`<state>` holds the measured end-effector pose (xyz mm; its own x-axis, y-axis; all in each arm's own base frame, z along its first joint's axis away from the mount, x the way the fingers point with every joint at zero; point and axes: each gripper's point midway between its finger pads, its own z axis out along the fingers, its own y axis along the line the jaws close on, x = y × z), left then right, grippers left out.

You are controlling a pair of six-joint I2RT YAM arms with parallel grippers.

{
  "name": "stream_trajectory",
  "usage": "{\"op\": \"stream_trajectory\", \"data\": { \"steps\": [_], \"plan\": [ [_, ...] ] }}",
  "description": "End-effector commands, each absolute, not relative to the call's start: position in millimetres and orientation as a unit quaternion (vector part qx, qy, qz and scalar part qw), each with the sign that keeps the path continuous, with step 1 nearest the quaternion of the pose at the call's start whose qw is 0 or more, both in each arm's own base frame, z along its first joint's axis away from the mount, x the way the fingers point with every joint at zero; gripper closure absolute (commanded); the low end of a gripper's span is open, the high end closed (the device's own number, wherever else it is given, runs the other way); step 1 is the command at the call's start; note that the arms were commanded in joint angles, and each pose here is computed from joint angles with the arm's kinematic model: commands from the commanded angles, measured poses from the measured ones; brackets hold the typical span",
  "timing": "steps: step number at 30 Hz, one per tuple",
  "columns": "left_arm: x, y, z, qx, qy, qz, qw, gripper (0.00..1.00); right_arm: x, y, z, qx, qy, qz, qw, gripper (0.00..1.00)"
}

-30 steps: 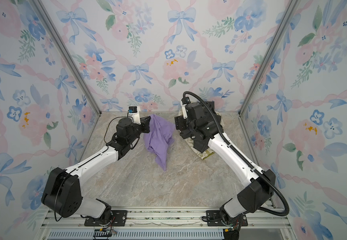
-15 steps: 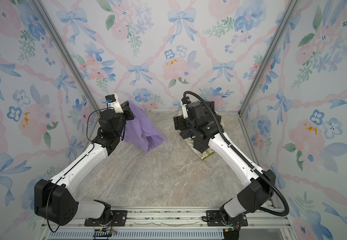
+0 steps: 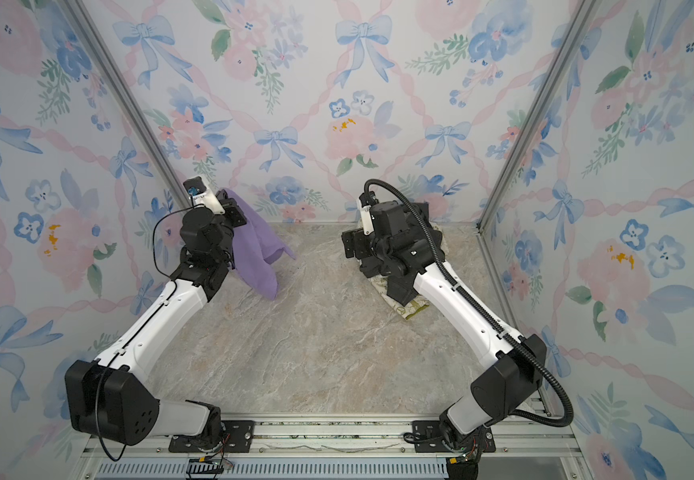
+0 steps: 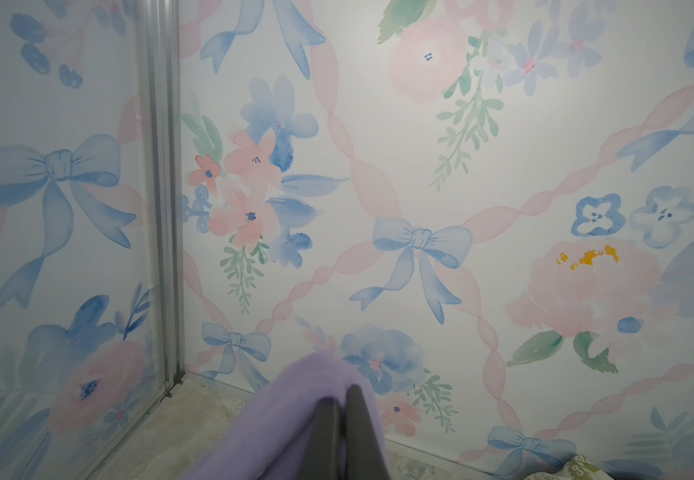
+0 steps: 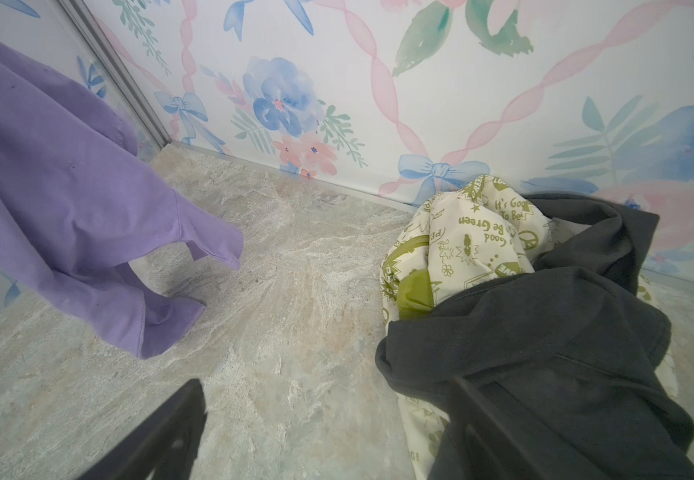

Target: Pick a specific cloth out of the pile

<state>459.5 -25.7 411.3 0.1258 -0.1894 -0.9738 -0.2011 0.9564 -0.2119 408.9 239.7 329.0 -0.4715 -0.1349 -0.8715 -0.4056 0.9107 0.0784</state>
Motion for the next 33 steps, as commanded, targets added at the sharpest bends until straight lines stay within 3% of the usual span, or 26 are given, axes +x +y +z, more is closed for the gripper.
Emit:
{"op": "stream_trajectory", "data": {
  "steps": [1, 16, 18, 22, 24, 33],
  "plan": [
    [463.6, -11.1, 399.6, -0.172, 0.653, 0.021, 0.737, 1.0, 412.1, 244.4, 339.0, -0.161, 0.841, 0.148, 0.495, 0.07],
    [469.0, 10.1, 165.9, -0.266, 0.779, 0.006, 0.568, 1.0, 406.9, 236.4, 329.3, -0.168, 0.85, 0.127, 0.482, 0.04],
    [469.1, 6.6, 148.1, -0.267, 0.791, -0.006, 0.551, 0.9, 405.9, 234.3, 326.9, -0.169, 0.853, 0.123, 0.479, 0.03],
    [470.6, 1.6, 140.0, -0.265, 0.798, -0.024, 0.541, 0.47, 404.0, 230.5, 324.5, -0.17, 0.855, 0.118, 0.476, 0.01],
    [471.1, 1.6, 151.2, -0.264, 0.791, -0.028, 0.551, 0.35, 404.3, 228.0, 324.7, -0.168, 0.855, 0.118, 0.477, 0.02],
    [450.8, 3.9, 225.2, -0.253, 0.742, -0.024, 0.62, 0.14, 408.7, 222.0, 324.5, -0.154, 0.851, 0.121, 0.487, 0.03]
  ]
}}
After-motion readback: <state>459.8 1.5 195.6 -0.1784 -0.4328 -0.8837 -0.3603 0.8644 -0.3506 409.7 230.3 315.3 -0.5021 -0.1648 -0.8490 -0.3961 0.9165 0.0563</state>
